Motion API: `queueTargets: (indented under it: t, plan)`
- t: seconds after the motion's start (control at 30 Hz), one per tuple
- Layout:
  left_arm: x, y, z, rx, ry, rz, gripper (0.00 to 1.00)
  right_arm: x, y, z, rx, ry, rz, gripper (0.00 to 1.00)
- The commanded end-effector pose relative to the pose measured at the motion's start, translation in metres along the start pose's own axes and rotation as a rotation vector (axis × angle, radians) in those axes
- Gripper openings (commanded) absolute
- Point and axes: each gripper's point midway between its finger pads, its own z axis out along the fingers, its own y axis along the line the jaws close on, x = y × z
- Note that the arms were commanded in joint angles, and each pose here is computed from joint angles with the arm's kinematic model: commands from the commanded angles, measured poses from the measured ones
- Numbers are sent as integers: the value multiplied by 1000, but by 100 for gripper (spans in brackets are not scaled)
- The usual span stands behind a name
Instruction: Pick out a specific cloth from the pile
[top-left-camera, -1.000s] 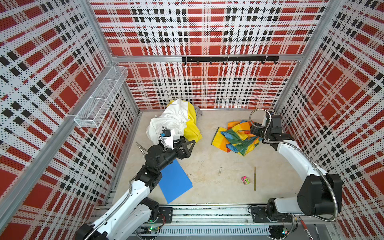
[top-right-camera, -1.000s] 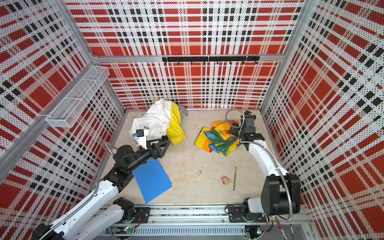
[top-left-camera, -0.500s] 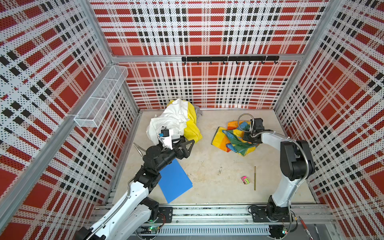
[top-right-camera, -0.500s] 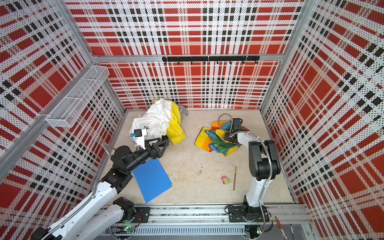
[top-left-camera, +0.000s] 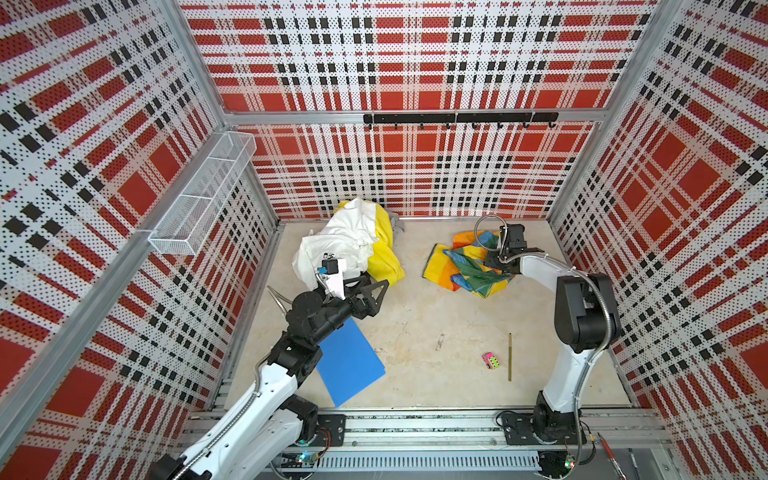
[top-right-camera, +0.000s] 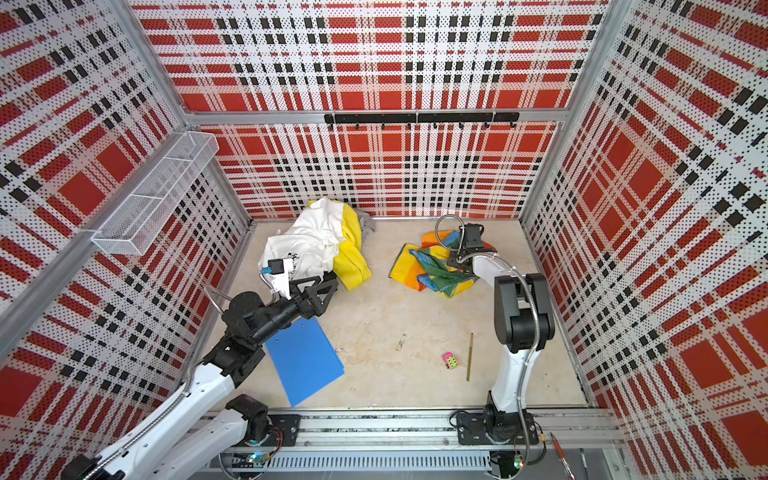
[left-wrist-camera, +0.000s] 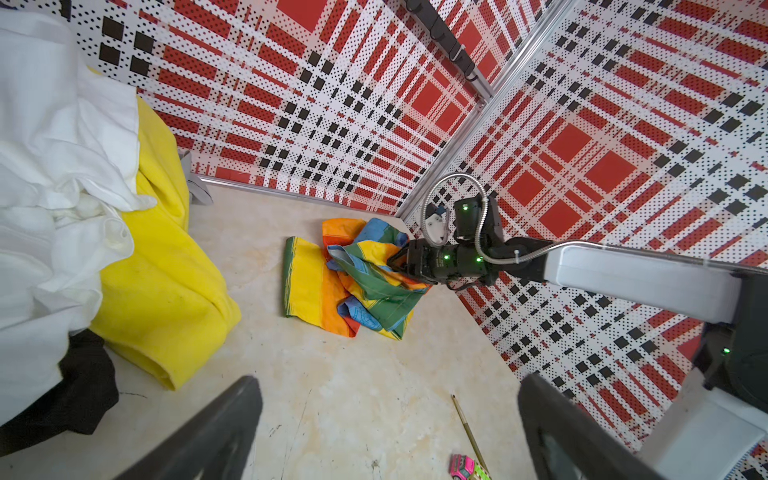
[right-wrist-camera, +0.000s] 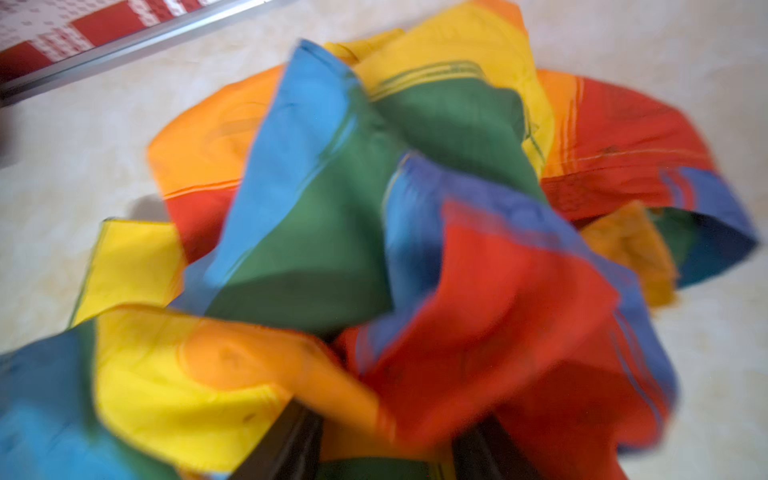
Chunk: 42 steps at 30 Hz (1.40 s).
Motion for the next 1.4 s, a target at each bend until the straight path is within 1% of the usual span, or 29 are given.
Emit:
queueTargets:
  t: [0.0, 0.07, 0.2, 0.27, 0.4, 0.47, 0.5, 0.6, 0.63, 0.67, 0.73, 0.77, 0.83, 0.9, 0.97, 1.03, 1.13, 1.2, 1.3, 1.33, 1.37]
  plan:
    - [-11, 5, -3, -45, -22, 40, 99, -40, 9, -61, -49, -176, -28, 61]
    - [-12, 10, -3, -74, -13, 56, 99, -43, 9, -89, -64, -220, -39, 67]
    - [-14, 16, -3, -128, 1, 81, 99, -50, 4, -145, -79, -353, -36, 86]
    - [-15, 22, -4, -162, 8, 91, 99, -52, 0, -171, -79, -410, -20, 91]
    - [-16, 40, -8, -268, 14, 109, 99, -50, -6, -211, -90, -487, -18, 94]
    - [-17, 52, -11, -334, 18, 117, 99, -47, -12, -230, -86, -562, -11, 96]
    - [-18, 60, -13, -375, 16, 132, 99, -43, -19, -239, -76, -613, 3, 100]
    - [-18, 87, -23, -505, -5, 176, 99, -28, -31, -254, -68, -736, 8, 100]
    - [-20, 101, -30, -578, -23, 179, 99, -22, -31, -254, -86, -769, 4, 100]
    - [-19, 114, -35, -619, -37, 195, 99, -16, -34, -254, -85, -784, 8, 100]
    - [-20, 128, -38, -634, -79, 244, 99, -5, -46, -242, -38, -780, 24, 100]
    - [-19, 139, -44, -670, -110, 244, 99, 0, -55, -235, 9, -771, 38, 100]
    - [-18, 156, -51, -714, -136, 270, 99, 9, -65, -221, 51, -746, 46, 100]
    - [-14, 172, -57, -774, -138, 314, 99, 17, -73, -205, 92, -735, 3, 100]
    - [-10, 190, -63, -846, -121, 363, 99, 24, -83, -192, 134, -727, -7, 100]
    - [-7, 202, -66, -886, -119, 408, 99, 30, -89, -183, 149, -733, -17, 100]
    - [-3, 211, -66, -863, -174, 432, 99, 37, -91, -171, 113, -747, -29, 100]
    - [1, 213, -63, -839, -208, 481, 99, 38, -92, -163, 116, -750, -31, 100]
    - [7, 222, -53, -832, -206, 525, 99, 37, -93, -150, 125, -751, -46, 100]
    - [4, 221, -48, -818, -220, 553, 99, 36, -93, -146, 126, -757, -48, 100]
    - [6, 219, -41, -805, -202, 582, 99, 35, -94, -145, 128, -770, -46, 100]
